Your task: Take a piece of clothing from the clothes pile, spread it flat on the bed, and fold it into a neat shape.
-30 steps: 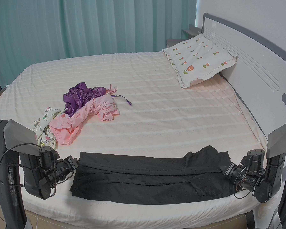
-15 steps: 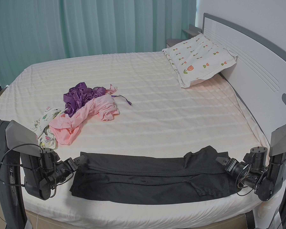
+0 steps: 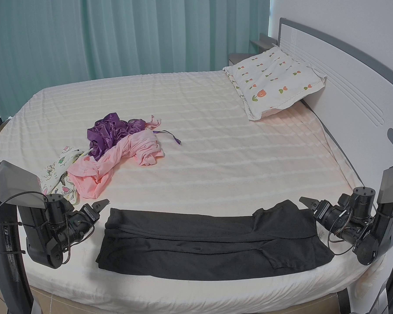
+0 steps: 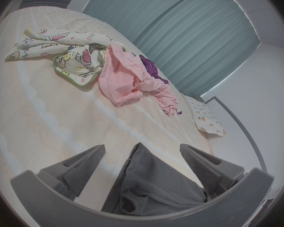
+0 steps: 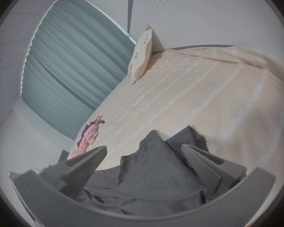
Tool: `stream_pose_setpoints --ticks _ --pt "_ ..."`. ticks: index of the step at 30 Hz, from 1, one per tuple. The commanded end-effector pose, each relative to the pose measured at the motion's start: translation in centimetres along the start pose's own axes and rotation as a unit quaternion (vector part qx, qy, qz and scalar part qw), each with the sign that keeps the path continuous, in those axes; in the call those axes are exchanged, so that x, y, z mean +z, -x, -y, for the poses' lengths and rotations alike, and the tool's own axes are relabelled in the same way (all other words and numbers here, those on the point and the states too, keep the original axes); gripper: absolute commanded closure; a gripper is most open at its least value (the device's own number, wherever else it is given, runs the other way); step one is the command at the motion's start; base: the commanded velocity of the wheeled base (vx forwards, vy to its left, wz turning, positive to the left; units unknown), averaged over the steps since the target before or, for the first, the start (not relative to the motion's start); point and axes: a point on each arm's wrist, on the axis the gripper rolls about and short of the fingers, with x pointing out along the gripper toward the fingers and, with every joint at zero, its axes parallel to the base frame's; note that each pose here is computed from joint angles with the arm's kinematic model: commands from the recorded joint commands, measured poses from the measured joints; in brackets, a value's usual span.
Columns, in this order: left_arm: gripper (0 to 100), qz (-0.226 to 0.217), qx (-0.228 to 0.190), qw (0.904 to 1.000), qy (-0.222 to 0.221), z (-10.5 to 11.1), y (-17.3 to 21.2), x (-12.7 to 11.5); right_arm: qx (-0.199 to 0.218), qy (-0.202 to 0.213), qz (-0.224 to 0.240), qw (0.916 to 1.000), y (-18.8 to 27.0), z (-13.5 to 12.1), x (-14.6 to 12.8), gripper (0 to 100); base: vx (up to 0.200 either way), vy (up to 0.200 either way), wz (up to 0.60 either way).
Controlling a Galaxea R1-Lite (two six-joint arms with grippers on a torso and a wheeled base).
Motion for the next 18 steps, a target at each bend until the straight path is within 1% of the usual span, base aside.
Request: stream_pose_setpoints --ticks 1,2,3,4,7,14,15,18 --pt "0 0.006 -0.018 0.9998 0.008 0.5 0.0 0.6 0.013 0.018 -0.029 0.9994 -1.4 0.8 -0.8 0 0.0 0.0 0.0" --pt "0 0.006 -0.018 0.9998 0.008 0.5 0.0 0.6 0.013 0.018 -0.029 0.9994 -1.4 0.8 -0.8 0 0.0 0.0 0.0" --pt "0 0.0 -0.019 0.9996 0.019 0.6 -0.1 0.6 0.014 0.022 -0.044 0.9987 -1.9 1.3 -1.3 0 0.0 0.0 0.0" --pt "0 -0.002 -0.018 0.9996 0.024 0.6 -0.1 0.7 0.012 0.024 -0.048 0.9985 -2.1 1.5 -1.5 0 0.0 0.0 0.0" --pt "0 -0.007 -0.016 0.9995 0.027 0.6 -0.2 0.7 0.008 0.031 -0.047 0.9984 -2.7 2.0 -1.5 0 0.0 0.0 0.0" --pt "0 -0.008 -0.015 0.9995 0.027 0.5 -0.4 0.6 0.008 0.028 -0.048 0.9984 -3.3 2.8 -1.3 0 0.0 0.0 0.0" --pt "0 -0.008 -0.015 0.9995 0.027 0.5 -0.4 0.6 0.008 0.028 -0.048 0.9984 -3.3 2.8 -1.3 100 0.0 0.0 0.0" --pt "0 -0.008 -0.014 0.9995 0.027 0.5 -0.4 0.6 0.01 0.026 -0.057 0.998 -3.3 3.1 -1.5 100 0.0 0.0 0.0"
